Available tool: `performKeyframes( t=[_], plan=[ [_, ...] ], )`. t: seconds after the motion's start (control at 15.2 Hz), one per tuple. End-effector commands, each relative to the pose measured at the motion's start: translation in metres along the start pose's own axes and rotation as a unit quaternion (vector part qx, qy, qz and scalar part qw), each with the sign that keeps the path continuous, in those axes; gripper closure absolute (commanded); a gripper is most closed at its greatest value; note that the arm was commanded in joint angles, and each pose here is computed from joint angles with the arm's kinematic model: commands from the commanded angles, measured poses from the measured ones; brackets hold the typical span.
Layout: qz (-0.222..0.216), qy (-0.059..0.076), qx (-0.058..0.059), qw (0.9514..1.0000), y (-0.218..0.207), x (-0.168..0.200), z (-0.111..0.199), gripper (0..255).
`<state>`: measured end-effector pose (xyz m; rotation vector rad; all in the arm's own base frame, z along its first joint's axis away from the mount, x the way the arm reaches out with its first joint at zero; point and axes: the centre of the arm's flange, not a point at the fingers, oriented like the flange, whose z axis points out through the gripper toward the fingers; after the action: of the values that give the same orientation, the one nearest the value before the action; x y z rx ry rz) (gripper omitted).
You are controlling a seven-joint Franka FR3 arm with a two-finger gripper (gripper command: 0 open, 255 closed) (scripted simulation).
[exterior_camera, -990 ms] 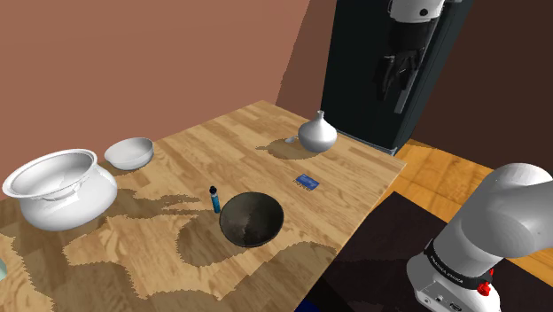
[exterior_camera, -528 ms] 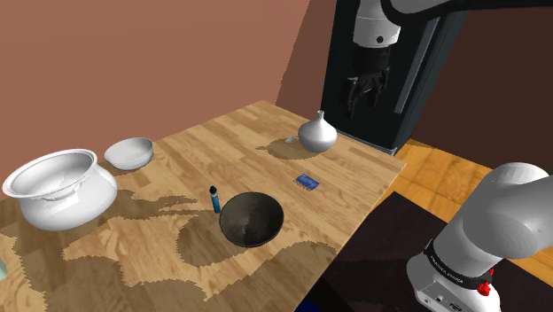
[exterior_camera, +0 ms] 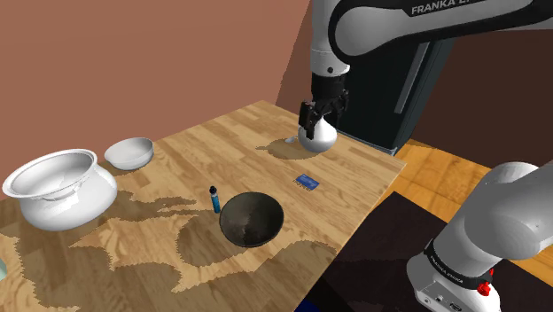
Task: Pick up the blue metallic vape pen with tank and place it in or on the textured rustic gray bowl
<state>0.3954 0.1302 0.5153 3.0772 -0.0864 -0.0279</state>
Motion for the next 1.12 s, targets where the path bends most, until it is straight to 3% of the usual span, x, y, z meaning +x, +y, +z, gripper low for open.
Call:
performKeyframes(
  t=[0.0,1.06],
  plan=[
    [0.001,0.001,0.003,1.0,-0.02,0.011,0.012,0],
    [0.008,0.003,0.019,0.9998,-0.178,0.106,0.106,0]
  ],
)
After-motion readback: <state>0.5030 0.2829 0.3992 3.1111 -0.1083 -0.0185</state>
